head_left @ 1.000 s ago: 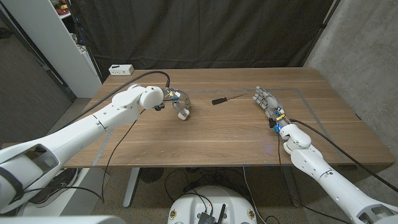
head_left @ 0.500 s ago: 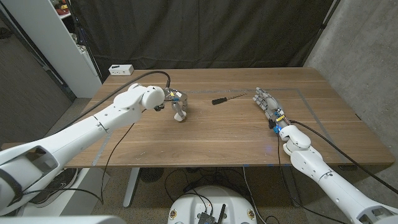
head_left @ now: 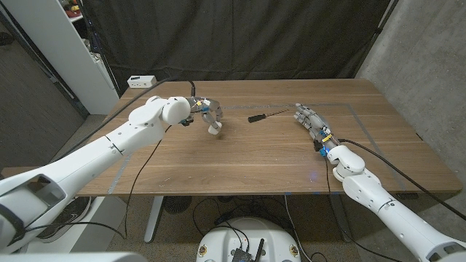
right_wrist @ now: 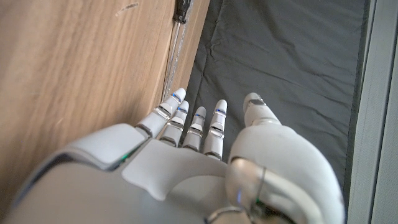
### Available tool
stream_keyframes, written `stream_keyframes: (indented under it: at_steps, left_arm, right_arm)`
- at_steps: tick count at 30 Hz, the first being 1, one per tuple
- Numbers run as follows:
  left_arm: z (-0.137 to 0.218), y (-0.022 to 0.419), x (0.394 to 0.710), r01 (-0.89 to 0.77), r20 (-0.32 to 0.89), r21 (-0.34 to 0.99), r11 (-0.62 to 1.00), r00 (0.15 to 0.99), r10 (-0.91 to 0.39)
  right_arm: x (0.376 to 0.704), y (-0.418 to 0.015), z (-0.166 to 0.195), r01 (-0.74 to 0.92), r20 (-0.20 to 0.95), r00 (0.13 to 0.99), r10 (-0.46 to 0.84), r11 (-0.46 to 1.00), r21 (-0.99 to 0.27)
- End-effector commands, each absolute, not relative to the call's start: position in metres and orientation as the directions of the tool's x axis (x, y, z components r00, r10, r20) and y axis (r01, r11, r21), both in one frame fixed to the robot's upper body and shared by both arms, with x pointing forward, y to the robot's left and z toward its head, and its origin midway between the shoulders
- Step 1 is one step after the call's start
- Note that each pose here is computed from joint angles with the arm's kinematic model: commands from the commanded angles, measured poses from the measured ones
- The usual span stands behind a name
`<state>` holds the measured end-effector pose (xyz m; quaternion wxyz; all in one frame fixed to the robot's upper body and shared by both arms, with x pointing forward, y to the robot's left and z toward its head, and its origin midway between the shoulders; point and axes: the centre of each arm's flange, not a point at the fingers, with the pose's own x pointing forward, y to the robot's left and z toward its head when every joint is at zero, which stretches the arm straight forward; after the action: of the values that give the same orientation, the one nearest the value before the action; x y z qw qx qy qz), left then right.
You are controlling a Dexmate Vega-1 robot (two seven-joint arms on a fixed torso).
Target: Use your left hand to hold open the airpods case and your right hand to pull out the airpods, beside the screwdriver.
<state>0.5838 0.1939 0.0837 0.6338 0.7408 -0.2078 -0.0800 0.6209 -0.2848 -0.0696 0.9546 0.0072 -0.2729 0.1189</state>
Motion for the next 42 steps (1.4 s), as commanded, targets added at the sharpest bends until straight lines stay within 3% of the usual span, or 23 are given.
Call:
stream_keyframes:
  at_steps: [1, 10, 18, 33, 42]
  left_arm:
    - [0.157, 0.181, 0.551, -0.400, 0.355, 0.916, 0.034, 0.765, -0.537]
    - [0.213, 0.139, 0.552, -0.371, 0.295, 0.928, 0.026, 0.693, -0.657]
    - [0.241, 0.105, 0.559, -0.297, 0.213, 0.955, -0.007, 0.701, -0.681]
    - [0.241, 0.090, 0.585, -0.155, 0.096, 0.987, -0.049, 0.796, -0.597]
    - [0.239, 0.086, 0.607, -0.067, 0.033, 0.997, -0.036, 0.802, -0.597]
  right_arm:
    - [0.620, -0.251, -0.033, -0.350, 0.462, 0.782, 0.419, 0.908, -0.230]
    - [0.641, -0.200, -0.024, -0.594, 0.420, 0.675, 0.606, 0.785, -0.177]
    - [0.646, -0.169, -0.016, -0.690, 0.430, 0.615, 0.661, 0.715, -0.112]
    - [0.642, -0.155, 0.007, -0.677, 0.470, 0.595, 0.653, 0.722, -0.146]
    - [0.646, -0.147, 0.015, -0.649, 0.505, 0.603, 0.618, 0.748, -0.140]
